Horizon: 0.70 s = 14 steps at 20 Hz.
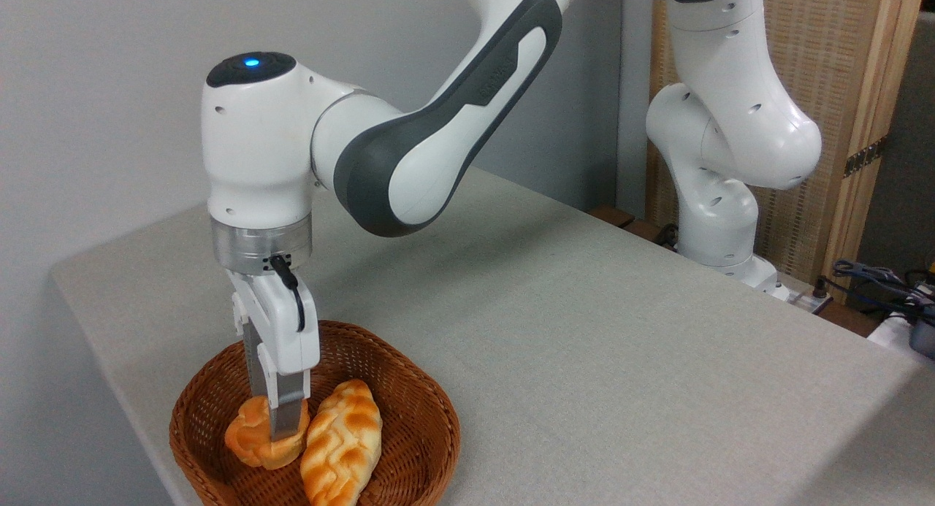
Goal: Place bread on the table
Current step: 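Close the gripper on the round orange bun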
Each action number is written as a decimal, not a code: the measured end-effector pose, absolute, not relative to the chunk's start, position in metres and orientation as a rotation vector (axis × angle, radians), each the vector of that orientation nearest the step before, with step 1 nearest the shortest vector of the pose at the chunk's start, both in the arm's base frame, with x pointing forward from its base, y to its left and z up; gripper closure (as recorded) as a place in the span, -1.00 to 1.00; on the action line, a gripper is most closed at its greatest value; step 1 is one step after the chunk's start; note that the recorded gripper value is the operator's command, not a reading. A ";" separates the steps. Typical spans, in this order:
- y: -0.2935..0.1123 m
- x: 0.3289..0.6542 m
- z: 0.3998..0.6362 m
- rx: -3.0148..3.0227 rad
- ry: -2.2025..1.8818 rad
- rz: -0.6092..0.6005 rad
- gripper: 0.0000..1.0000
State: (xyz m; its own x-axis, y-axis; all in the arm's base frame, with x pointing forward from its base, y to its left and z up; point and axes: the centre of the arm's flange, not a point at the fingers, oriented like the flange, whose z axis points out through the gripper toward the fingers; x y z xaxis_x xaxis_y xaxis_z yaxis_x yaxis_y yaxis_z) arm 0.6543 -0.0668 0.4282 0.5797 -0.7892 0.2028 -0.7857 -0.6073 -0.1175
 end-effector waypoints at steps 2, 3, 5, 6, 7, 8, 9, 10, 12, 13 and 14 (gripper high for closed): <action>-0.067 0.655 0.427 -2.776 1.392 -0.366 0.74; -0.067 0.655 0.427 -2.773 1.397 -0.366 0.74; -0.067 0.655 0.427 -2.770 1.401 -0.366 0.74; -0.067 0.655 0.427 -2.770 1.402 -0.366 0.74; -0.067 0.655 0.428 -2.769 1.401 -0.368 0.74; -0.067 0.655 0.429 -2.768 1.401 -0.372 0.75; -0.066 0.656 0.431 -2.771 1.397 -0.376 0.74; -0.065 0.656 0.433 -2.786 1.388 -0.381 0.74; -0.058 0.655 0.440 -2.830 1.358 -0.393 0.74; -0.053 0.656 0.447 -2.852 1.340 -0.398 0.74; -0.045 0.656 0.457 -2.883 1.316 -0.405 0.74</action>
